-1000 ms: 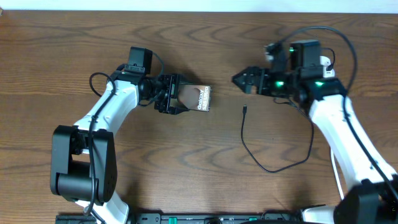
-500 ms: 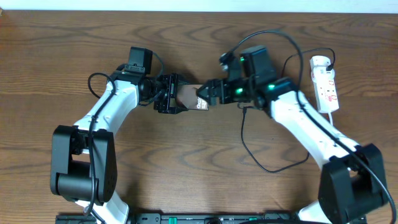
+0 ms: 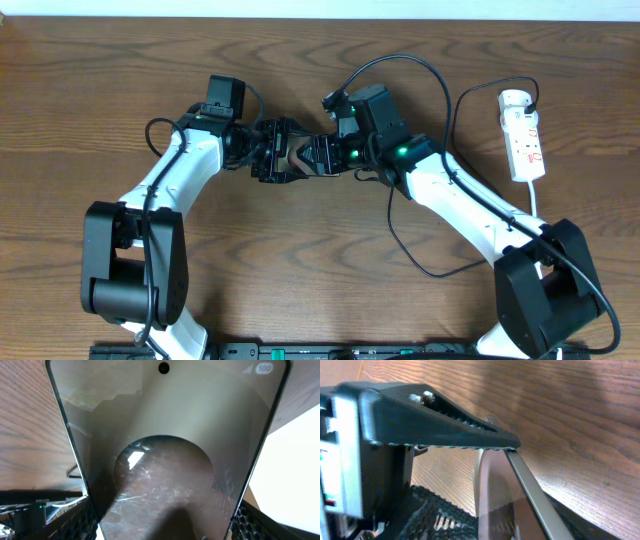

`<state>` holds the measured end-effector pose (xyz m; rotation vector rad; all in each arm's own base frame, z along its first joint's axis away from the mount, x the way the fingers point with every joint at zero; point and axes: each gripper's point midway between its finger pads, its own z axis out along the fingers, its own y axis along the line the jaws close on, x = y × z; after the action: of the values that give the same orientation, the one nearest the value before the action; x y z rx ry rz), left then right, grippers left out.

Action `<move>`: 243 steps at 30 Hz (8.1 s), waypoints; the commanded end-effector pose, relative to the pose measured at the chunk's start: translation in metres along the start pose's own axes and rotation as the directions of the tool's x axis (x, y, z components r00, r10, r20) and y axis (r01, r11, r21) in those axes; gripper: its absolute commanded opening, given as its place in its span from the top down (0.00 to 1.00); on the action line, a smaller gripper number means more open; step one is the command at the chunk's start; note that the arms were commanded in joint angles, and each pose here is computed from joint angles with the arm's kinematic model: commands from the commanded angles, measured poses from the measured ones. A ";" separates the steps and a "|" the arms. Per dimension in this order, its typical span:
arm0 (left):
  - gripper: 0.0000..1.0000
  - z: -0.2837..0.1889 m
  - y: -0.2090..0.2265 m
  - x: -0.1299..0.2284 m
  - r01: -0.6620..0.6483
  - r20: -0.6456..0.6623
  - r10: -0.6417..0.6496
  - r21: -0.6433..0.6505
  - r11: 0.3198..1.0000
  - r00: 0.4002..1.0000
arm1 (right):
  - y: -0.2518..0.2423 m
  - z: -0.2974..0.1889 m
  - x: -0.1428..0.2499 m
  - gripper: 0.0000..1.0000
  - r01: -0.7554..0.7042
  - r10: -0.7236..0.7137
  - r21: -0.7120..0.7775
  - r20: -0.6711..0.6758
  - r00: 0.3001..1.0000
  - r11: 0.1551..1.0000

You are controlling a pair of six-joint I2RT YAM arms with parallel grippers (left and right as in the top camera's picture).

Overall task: Plug charger to phone and switch on socket
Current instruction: 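Move the right gripper to the phone's bottom edge and grasp it, then open the left gripper and pull the phone away with the right gripper, then hold the phone upright in the right gripper near the power strip, then bring the phone to the left gripper and close the left gripper on it, then open the right gripper and release the phone to the left gripper, then move the right gripper down over the black USB-C cable end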

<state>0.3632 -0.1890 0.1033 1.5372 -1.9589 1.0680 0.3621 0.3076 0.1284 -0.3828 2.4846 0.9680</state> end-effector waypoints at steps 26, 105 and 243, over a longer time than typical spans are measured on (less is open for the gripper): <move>0.93 -0.012 -0.012 0.021 -0.026 -0.056 0.028 0.038 0.999 0.998 | -0.001 0.006 0.000 0.84 -0.074 0.073 0.020 0.004 0.997 0.997; 0.57 -0.024 -0.083 0.027 -0.808 0.211 0.781 0.207 0.552 0.588 | -0.049 -0.163 -0.115 0.99 -0.441 0.487 -0.207 0.380 0.786 0.873; 0.93 -0.079 -0.143 0.085 -0.777 0.256 0.804 0.523 0.351 0.536 | -0.118 -0.074 -0.013 0.39 -0.393 0.396 0.242 0.040 0.917 0.887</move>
<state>0.4695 -0.1902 0.2415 0.7092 -2.5378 2.2274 0.3897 0.1755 0.1040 0.3060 2.7356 0.9150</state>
